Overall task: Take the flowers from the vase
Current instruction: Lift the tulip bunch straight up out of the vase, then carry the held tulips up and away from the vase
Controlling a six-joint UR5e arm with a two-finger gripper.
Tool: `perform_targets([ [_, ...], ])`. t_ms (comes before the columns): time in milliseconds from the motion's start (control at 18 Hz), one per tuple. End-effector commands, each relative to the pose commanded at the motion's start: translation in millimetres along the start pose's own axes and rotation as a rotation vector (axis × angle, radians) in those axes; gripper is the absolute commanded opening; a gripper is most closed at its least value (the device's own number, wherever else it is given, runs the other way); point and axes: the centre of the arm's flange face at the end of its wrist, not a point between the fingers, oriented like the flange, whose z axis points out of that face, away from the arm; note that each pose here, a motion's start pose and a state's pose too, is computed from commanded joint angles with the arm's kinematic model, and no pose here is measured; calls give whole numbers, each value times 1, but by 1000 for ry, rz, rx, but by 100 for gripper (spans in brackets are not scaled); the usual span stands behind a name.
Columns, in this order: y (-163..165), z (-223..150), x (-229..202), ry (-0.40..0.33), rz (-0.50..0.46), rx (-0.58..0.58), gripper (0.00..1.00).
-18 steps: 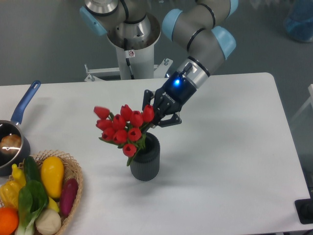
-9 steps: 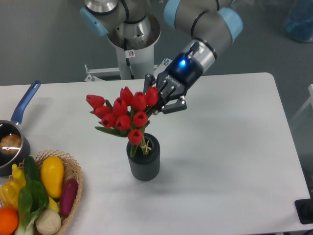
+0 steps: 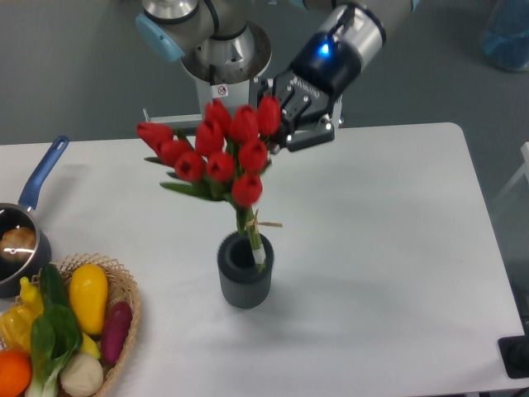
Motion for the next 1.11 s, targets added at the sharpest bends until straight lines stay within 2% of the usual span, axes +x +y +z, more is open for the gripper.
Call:
perform_targets([
  [222, -8, -13, -1, -25, -29, 0, 0],
  [333, 1, -33, -16, -71, -53, -6, 0],
  [556, 21, -95, -47, -209, -96, -25, 0],
  [667, 43, -117, -71, -249, -135, -29, 0],
  [722, 52, -122, -86, -254, -151, -30, 0],
  [833, 60, -125, -112, -257, -168, -39, 9],
  [889, 54, -129, -117, -272, -178, -68, 2],
  [944, 55, -131, -124, -289, -207, -107, 0],
  [1111, 81, -127, -143, -316, -236, -220, 0],
])
